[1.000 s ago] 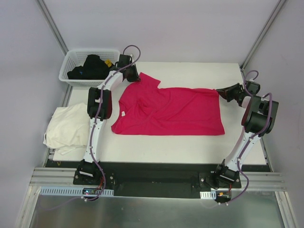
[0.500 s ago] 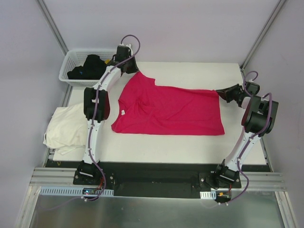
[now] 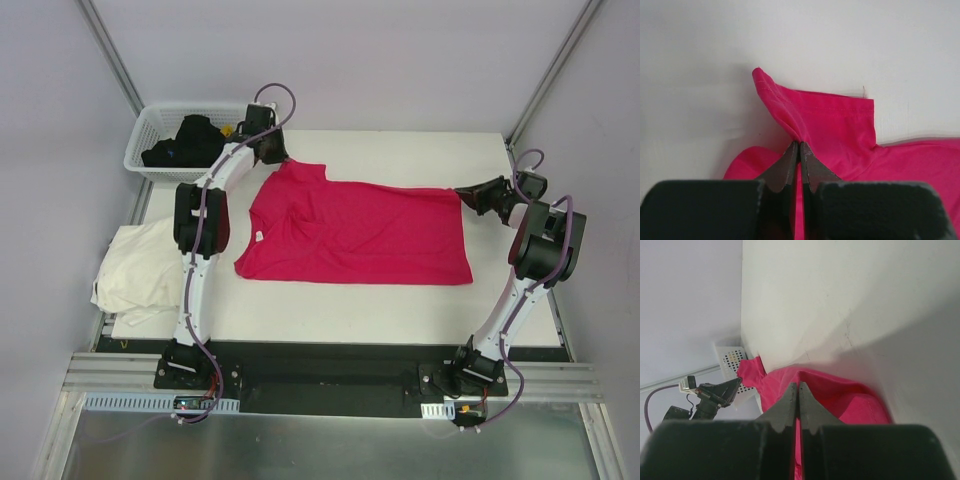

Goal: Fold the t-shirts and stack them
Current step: Grap the side of the flattened tshirt furthest away from the robot with both arms, then fold the other side of the tshirt into a rectangle

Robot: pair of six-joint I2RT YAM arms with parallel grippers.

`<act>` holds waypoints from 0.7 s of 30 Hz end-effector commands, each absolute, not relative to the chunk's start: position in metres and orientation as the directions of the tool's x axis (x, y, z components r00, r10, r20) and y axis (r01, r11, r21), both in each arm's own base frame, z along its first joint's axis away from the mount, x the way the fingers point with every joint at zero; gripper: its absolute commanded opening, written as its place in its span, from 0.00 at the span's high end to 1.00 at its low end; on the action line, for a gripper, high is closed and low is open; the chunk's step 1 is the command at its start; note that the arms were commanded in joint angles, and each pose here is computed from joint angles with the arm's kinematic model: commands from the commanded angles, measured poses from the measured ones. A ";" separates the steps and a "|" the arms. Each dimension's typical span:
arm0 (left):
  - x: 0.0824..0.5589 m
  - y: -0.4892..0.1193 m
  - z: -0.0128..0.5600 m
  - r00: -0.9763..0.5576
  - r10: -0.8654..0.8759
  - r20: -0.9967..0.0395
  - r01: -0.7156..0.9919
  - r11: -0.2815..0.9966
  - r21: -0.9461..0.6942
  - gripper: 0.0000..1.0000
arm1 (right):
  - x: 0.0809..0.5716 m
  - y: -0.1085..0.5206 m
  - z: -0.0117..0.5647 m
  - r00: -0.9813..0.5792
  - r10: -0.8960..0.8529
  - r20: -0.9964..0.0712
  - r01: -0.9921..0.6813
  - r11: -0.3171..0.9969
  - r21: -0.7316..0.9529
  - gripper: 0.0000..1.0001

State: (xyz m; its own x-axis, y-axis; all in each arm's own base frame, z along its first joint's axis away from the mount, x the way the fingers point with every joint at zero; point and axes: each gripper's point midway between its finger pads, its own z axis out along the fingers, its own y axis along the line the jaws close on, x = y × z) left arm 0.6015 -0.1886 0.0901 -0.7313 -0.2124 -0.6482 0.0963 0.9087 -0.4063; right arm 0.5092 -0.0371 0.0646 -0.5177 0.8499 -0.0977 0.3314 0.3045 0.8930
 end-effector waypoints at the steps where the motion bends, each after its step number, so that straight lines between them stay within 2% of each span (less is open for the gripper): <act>1: 0.599 -0.185 0.154 -0.648 -0.194 -0.736 0.146 0.917 -0.370 1.00 | 0.526 -0.045 0.095 -0.506 0.847 -0.161 0.246 0.320 0.915 0.99; 21: 0.564 -0.171 0.159 -0.661 -0.197 -0.724 0.106 0.930 -0.351 1.00 | 0.521 -0.045 0.105 -0.510 0.844 -0.167 0.232 0.322 0.918 0.99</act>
State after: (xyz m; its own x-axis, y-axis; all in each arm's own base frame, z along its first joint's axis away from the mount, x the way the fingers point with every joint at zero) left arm 0.5690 -0.1709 0.1085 -0.7308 -0.1956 -0.6540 0.0694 0.9318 -0.3562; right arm 0.5189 -0.0405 0.0775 -0.5096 0.8530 -0.1128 0.3081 0.3034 0.9017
